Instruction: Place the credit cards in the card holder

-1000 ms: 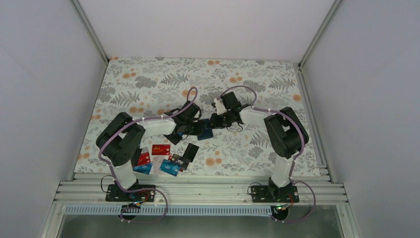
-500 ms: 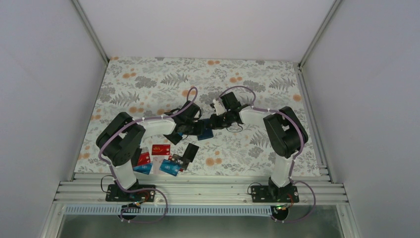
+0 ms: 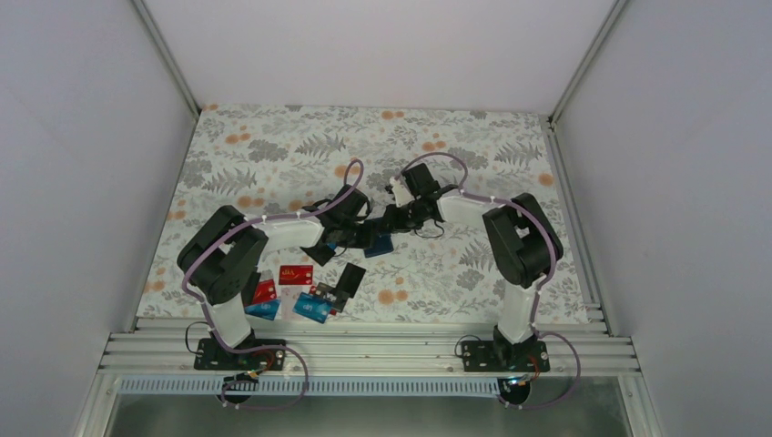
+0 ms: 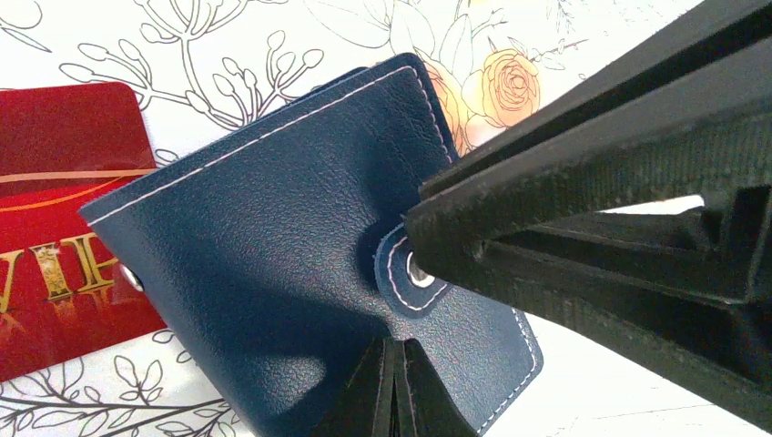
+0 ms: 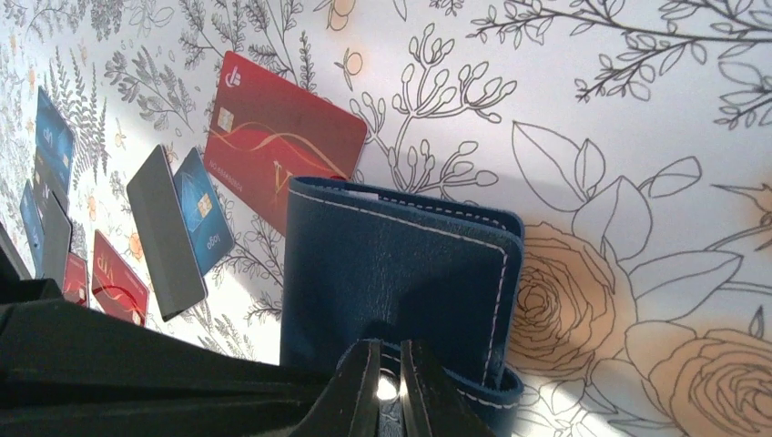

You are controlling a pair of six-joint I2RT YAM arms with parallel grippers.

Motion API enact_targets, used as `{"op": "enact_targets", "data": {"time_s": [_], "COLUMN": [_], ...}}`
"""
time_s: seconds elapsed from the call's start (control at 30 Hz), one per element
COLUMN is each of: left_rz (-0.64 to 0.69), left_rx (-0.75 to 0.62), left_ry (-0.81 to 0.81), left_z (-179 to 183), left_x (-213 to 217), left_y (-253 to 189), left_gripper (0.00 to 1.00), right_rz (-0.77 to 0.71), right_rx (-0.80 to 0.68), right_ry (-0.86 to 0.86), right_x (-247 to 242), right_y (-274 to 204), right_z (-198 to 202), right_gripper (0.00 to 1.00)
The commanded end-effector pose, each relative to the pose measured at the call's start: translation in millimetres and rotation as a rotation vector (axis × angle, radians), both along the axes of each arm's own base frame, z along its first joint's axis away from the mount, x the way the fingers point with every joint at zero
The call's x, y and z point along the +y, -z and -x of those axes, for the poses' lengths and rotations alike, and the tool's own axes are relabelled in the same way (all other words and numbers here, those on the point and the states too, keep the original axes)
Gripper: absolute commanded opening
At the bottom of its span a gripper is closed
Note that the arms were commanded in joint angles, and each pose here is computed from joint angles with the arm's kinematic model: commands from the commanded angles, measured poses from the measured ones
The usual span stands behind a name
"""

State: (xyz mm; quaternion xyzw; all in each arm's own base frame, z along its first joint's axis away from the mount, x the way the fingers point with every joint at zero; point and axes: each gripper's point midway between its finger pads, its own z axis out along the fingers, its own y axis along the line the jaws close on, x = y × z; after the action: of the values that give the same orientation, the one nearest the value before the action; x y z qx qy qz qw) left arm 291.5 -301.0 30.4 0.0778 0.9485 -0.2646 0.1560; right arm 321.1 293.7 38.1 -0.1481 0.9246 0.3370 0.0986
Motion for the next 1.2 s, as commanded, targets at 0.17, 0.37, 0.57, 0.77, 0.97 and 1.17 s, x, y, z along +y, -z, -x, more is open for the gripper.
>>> {"op": "enact_targets", "data": {"time_s": [0.17, 0.37, 0.57, 0.77, 0.97, 1.17], "left_rz": [-0.06, -0.061, -0.059, -0.056, -0.034, -0.033], "left_rx": [0.055, 0.055, 0.056, 0.051, 0.021, 0.0], "left_ry": [0.023, 0.024, 0.026, 0.027, 0.029, 0.027], "left_z": [13, 13, 12, 12, 9, 6], "left_x": [7, 7, 6, 5, 4, 4], "left_y": [23, 23, 24, 22, 7, -7], "left_gripper": [0.02, 0.02, 0.02, 0.02, 0.02, 0.02], "right_rz": [0.033, 0.04, 0.058, 0.043, 0.058, 0.026], "right_rx": [0.031, 0.044, 0.049, 0.018, -0.026, -0.056], "right_ry": [-0.001, -0.008, -0.016, -0.01, 0.012, 0.029], "right_x": [3, -2, -4, -2, -7, -12], "right_y": [13, 17, 18, -1, -10, -24], "right_z": [0, 10, 15, 11, 7, 15], "right_gripper": [0.1, 0.1, 0.1, 0.12, 0.11, 0.12]}}
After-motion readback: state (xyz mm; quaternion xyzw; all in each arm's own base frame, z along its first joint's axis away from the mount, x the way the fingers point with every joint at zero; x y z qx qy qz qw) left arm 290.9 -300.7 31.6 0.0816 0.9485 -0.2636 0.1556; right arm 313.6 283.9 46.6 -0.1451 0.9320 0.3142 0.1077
